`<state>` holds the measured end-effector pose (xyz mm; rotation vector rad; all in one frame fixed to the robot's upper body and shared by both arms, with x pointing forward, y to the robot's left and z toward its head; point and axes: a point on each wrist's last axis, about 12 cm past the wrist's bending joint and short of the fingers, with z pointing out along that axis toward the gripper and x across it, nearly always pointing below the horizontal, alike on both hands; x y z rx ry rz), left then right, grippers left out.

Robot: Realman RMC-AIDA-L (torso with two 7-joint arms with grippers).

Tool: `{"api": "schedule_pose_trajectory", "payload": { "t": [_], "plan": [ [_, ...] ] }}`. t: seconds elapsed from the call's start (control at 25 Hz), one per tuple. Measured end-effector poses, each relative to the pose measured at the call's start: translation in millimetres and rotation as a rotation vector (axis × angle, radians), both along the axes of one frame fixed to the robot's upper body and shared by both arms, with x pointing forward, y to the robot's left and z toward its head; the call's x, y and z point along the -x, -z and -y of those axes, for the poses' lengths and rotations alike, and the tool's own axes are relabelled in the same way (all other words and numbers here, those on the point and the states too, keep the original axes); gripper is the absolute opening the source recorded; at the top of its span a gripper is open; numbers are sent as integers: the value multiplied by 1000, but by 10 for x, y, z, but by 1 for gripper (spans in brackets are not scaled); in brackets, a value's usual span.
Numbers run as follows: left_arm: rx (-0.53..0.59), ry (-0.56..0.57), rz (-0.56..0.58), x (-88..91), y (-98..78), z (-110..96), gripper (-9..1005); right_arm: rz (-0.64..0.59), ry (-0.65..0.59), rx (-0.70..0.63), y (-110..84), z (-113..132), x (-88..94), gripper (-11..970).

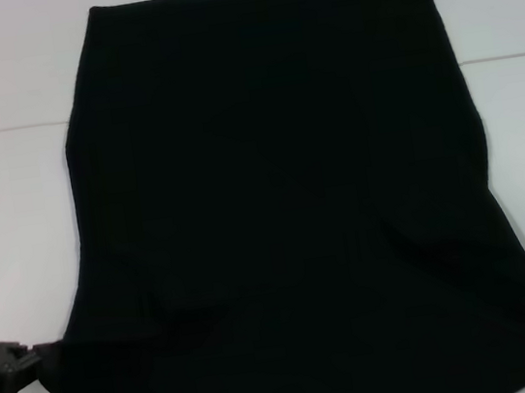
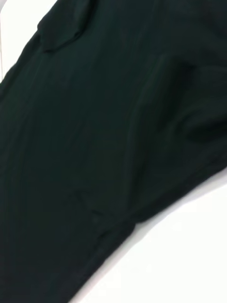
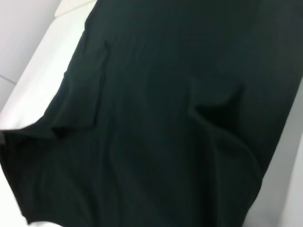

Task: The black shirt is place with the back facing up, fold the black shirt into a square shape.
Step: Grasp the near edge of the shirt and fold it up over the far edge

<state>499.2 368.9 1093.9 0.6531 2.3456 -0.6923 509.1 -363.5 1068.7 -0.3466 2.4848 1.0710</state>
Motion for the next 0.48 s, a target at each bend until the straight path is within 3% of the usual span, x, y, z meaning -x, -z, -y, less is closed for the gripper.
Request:
{"api": "schedule_pose_trajectory", "payload": {
  "t": [0.48],
  "plan": [
    [34, -10, -48, 156, 5, -3, 19, -8, -36, -16, 89, 143, 331, 35]
  ]
}}
